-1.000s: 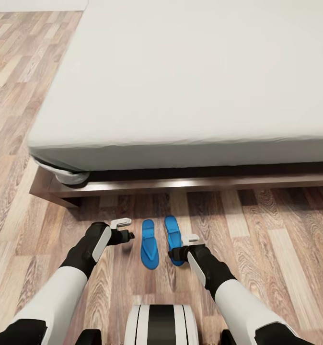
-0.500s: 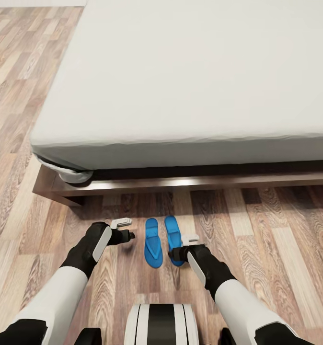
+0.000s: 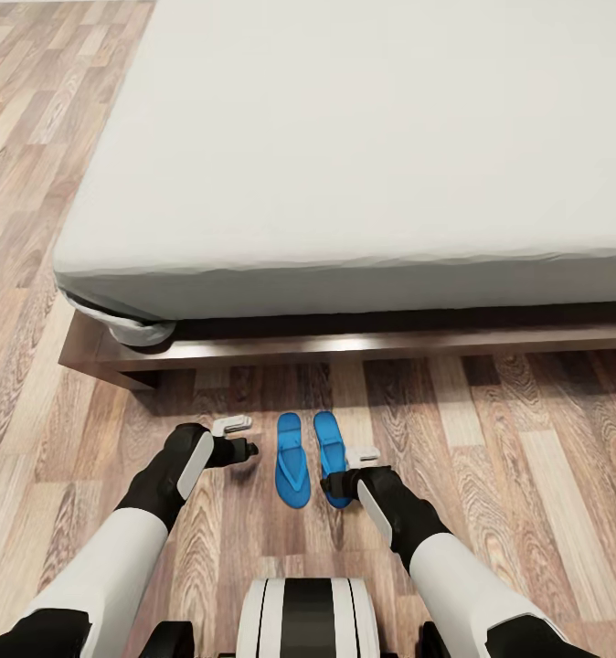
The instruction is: In the bedroom, move the book from the bed onto either nightstand, and place the two sandals side by side next to the bed.
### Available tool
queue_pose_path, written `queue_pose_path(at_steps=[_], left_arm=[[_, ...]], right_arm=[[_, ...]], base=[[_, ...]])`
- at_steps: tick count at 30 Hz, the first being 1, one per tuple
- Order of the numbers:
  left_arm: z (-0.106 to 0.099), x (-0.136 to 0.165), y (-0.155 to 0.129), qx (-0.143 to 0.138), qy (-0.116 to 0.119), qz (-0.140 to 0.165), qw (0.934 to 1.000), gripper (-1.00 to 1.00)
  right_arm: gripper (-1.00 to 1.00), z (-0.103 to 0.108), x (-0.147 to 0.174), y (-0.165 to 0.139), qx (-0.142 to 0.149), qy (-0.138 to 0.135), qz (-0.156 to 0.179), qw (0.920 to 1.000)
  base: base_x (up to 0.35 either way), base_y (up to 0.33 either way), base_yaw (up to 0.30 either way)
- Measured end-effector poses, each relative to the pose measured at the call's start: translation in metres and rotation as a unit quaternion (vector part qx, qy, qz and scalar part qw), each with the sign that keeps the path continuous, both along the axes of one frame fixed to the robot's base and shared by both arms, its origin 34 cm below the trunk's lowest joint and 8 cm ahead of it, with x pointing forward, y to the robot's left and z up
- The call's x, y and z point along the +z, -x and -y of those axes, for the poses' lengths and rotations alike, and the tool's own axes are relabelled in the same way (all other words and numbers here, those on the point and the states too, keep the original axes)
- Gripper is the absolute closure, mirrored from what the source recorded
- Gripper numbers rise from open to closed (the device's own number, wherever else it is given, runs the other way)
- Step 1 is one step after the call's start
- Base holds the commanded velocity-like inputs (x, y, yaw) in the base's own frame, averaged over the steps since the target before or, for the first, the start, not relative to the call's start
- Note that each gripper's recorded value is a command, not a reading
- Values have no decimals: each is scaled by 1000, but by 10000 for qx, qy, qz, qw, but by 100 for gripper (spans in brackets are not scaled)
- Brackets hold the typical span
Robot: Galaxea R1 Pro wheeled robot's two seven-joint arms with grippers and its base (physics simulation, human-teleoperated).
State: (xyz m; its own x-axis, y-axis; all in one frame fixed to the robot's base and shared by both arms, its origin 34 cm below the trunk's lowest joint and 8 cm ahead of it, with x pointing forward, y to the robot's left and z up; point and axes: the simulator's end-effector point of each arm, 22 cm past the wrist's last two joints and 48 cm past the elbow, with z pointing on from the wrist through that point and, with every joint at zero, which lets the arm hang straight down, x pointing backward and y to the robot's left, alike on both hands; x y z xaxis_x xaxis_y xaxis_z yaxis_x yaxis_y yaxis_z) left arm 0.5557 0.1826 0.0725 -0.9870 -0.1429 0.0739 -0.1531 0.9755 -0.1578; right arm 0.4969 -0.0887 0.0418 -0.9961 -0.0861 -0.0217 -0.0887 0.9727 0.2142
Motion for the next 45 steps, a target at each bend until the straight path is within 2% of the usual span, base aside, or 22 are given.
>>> queue_pose_path(at_steps=[32, 33, 45], left_arm=[[2, -16, 14, 4, 20, -162, 9999, -100], [2, -16, 14, 4, 20, -162, 9999, -100], [2, -16, 14, 2, 19, -170, 9999, -100]], right_arm=[[100, -1, -14, 14, -7, -11, -150, 9999], [-100, -1, -14, 14, -7, -11, -151, 9999], [-100, 0, -14, 14, -3, -3, -153, 9999]], base=[[13, 3, 0], [0, 0, 0], [0, 0, 0]])
